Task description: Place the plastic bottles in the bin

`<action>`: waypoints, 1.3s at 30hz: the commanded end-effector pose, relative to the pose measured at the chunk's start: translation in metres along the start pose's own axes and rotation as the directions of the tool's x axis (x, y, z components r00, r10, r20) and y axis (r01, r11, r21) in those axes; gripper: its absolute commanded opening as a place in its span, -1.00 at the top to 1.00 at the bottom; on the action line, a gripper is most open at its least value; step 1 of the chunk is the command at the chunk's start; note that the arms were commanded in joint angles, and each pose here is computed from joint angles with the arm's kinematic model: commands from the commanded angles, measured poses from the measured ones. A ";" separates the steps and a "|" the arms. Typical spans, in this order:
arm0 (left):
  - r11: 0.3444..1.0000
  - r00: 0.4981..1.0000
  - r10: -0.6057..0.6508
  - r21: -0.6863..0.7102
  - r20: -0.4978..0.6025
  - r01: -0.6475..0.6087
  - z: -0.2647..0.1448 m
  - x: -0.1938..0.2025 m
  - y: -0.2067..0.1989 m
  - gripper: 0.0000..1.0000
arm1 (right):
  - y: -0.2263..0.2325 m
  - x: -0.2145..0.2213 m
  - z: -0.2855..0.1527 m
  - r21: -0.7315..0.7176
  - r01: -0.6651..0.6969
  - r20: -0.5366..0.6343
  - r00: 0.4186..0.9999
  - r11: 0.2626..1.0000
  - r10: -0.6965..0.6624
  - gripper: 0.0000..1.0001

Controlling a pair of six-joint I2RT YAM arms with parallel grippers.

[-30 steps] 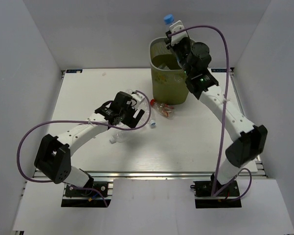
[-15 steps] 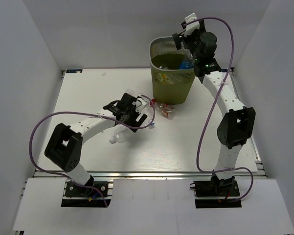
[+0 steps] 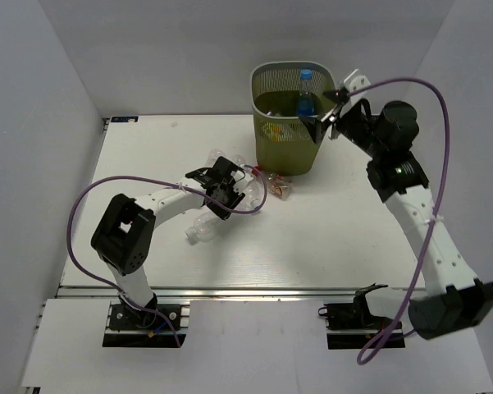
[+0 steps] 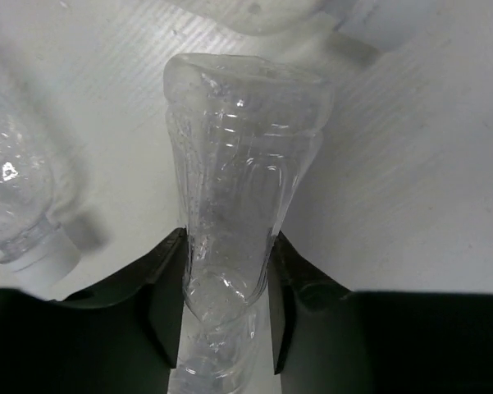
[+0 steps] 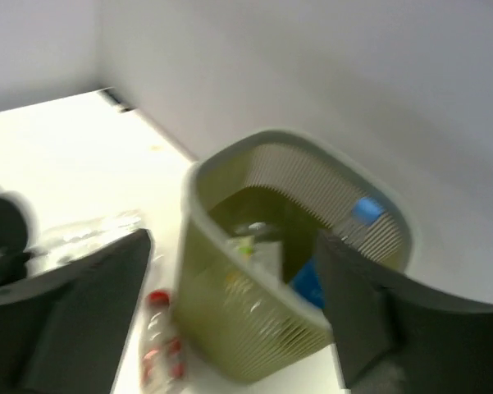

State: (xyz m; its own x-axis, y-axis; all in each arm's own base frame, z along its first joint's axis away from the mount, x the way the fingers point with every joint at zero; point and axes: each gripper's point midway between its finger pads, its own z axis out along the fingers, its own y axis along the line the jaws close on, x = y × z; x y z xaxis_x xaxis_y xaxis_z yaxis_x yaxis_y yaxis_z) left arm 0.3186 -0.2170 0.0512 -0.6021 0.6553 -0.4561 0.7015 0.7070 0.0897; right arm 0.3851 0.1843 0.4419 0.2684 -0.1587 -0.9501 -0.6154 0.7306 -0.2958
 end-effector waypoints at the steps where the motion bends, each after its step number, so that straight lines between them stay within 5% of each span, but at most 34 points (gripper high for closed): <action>1: 0.998 1.000 0.013 0.062 0.023 -0.014 -0.021 -0.013 -0.013 0.61 | 0.051 0.040 -0.035 -0.158 -0.101 -0.122 0.989 0.982 0.082 -0.62; 4: 0.995 0.983 0.013 0.092 0.185 -0.030 -0.069 -0.044 -0.018 0.78 | 0.076 0.065 -0.063 -0.191 -0.183 -0.225 0.964 0.964 0.139 -0.20; 7: 0.991 0.919 -0.005 0.125 0.395 -0.049 -0.122 -0.081 -0.025 0.81 | 0.088 0.085 -0.076 -0.205 -0.215 -0.266 0.951 0.955 0.157 0.94; 8: 0.990 0.880 -0.009 0.127 0.475 -0.059 -0.150 -0.093 -0.027 0.81 | 0.099 0.108 -0.089 -0.196 -0.239 -0.295 0.939 0.951 0.175 1.00; 14: 0.985 0.670 -0.049 0.147 0.741 -0.090 -0.247 -0.181 -0.026 0.83 | 0.123 0.171 -0.105 -0.181 -0.316 -0.390 0.892 0.931 0.227 1.00; 16: 0.986 0.599 -0.067 0.145 0.798 -0.083 -0.270 -0.208 -0.023 0.83 | 0.124 0.181 -0.106 -0.179 -0.311 -0.411 0.886 0.934 0.216 0.47; 18: 0.989 0.490 -0.074 0.129 0.868 -0.078 -0.297 -0.237 -0.017 0.83 | 0.131 0.194 -0.109 -0.211 -0.309 -0.431 0.881 0.927 0.196 0.31; 27: 0.986 0.155 -0.159 0.166 0.975 -0.030 -0.327 -0.335 0.004 0.83 | 0.150 0.203 -0.115 -0.296 -0.342 -0.452 0.873 0.892 0.185 0.24; 35: 0.961 0.012 -0.264 0.264 0.964 -0.080 -0.350 -0.370 0.008 0.86 | 0.157 0.208 -0.117 -0.336 -0.347 -0.463 0.871 0.875 0.168 0.24; 39: 0.924 0.008 -0.365 0.364 0.931 -0.119 -0.347 -0.378 0.004 0.92 | 0.161 0.206 -0.117 -0.356 -0.347 -0.458 0.874 0.868 0.161 0.27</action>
State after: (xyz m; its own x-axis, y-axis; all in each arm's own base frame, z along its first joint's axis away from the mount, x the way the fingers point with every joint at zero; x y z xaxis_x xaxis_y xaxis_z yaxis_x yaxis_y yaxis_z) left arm 0.4393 -0.3823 0.4649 0.0477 -0.3489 -0.9359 0.8058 0.5671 -0.1703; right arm 0.2587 0.1852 0.1824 -0.2415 -0.3267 -0.9138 -0.8664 0.4967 0.0514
